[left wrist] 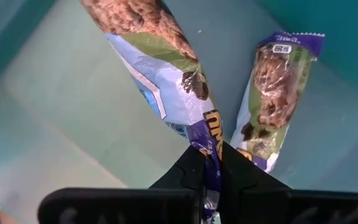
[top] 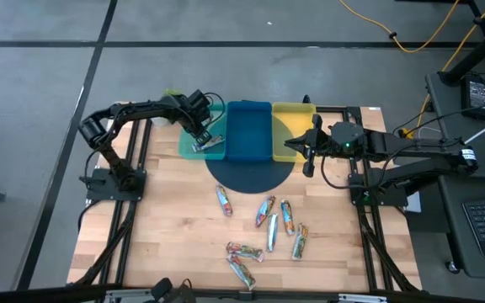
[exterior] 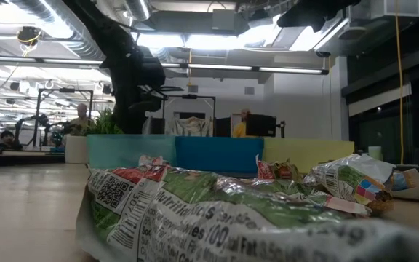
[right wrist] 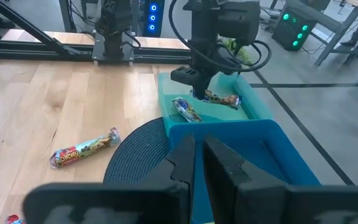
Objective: Pick and place Granola Bars by type
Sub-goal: Put the blue granola bar into the light blue bin
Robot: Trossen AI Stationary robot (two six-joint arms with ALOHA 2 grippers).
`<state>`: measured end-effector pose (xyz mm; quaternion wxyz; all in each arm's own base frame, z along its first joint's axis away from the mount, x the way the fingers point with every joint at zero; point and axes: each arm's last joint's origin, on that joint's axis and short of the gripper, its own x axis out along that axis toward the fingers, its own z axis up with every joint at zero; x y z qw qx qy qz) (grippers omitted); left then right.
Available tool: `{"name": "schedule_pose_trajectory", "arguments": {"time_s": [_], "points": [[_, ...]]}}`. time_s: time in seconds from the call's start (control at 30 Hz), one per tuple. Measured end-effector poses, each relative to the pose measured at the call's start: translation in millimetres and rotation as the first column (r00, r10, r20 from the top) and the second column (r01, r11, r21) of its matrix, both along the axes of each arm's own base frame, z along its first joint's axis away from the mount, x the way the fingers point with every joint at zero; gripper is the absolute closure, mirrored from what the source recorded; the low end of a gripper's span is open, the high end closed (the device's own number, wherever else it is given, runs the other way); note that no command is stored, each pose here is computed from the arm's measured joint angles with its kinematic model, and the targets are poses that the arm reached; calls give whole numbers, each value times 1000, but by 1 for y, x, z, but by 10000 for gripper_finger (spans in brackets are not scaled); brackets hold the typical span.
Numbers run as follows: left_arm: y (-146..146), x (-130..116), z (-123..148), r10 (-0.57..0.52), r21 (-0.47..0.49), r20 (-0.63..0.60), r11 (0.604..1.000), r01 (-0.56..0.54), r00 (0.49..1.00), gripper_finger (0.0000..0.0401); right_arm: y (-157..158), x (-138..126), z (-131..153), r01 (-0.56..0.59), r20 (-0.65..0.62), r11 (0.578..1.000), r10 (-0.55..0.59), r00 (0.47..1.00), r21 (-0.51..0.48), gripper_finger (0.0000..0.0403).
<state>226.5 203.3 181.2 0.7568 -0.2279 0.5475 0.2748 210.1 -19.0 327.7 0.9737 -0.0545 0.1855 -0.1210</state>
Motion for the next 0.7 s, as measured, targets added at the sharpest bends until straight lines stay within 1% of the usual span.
{"name": "schedule_pose_trajectory", "arguments": {"time_s": [0.33, 0.53, 0.7], "points": [[0, 5, -16, -2, -34, -46, 999, 1, 999, 393, 0, 0, 0, -1, 0, 1000, 1, 1000, 1, 369], [-3, 9, -19, -5, -41, -54, 999, 3, 999, 392, 0, 0, 0, -1, 0, 1000, 1, 1000, 1, 369], [-3, 9, -19, 22, -40, -55, 999, -25, 998, 384, 0, 0, 0, -2, 0, 1000, 2, 1000, 1, 369]]}}
